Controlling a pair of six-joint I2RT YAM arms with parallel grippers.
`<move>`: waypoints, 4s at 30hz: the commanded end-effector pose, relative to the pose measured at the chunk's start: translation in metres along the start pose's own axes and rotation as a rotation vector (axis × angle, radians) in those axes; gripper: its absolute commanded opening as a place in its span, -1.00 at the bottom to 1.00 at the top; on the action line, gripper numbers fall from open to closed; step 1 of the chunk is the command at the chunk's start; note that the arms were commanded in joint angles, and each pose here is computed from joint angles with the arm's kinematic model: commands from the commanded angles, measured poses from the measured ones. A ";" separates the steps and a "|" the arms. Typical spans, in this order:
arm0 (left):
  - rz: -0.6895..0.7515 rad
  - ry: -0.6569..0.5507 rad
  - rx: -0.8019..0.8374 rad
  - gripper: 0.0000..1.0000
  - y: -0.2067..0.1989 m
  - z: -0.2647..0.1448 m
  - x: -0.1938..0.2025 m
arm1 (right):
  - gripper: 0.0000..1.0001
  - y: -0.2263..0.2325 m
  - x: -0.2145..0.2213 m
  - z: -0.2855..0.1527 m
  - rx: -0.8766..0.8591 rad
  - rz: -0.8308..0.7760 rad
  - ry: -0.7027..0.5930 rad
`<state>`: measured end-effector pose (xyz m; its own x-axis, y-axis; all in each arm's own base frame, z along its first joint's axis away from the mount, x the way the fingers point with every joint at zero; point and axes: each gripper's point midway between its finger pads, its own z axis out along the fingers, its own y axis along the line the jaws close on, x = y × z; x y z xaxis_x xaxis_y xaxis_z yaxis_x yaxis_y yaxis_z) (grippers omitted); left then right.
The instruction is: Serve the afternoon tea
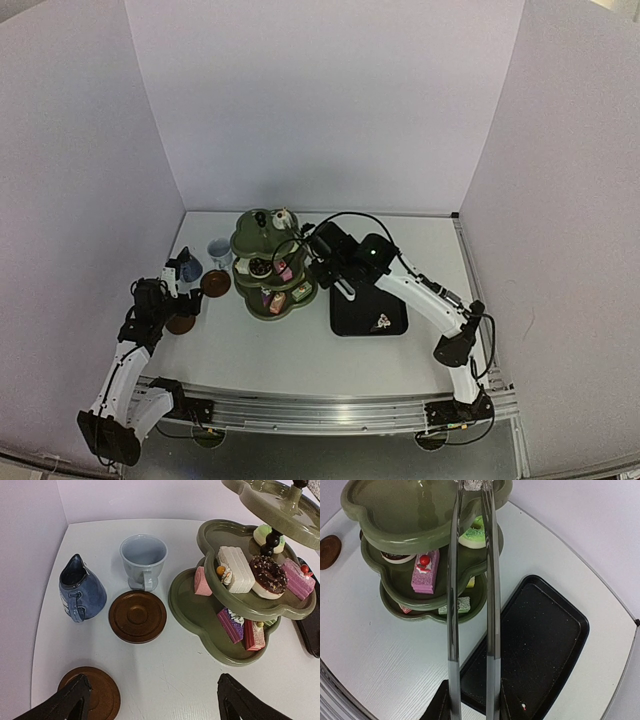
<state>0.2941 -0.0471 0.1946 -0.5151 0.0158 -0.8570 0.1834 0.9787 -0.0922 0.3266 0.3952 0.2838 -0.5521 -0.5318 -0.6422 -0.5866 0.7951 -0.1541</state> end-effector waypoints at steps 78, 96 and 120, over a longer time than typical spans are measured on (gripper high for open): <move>-0.006 -0.028 0.045 0.75 -0.006 0.008 0.003 | -0.42 -0.050 0.280 -0.109 0.040 0.902 0.727; 0.001 -0.030 0.036 0.75 -0.004 0.008 0.000 | -0.54 -0.047 0.283 -0.064 0.058 0.815 0.815; 0.024 -0.029 0.030 0.75 -0.003 0.009 0.003 | -0.56 -0.048 0.252 -0.056 0.025 0.786 0.808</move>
<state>0.2951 -0.0540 0.1789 -0.5219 0.0261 -0.8526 0.2215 0.9694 -0.1059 0.1899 0.2120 0.1653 -0.9916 0.1157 0.0570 0.1209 0.9878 0.0981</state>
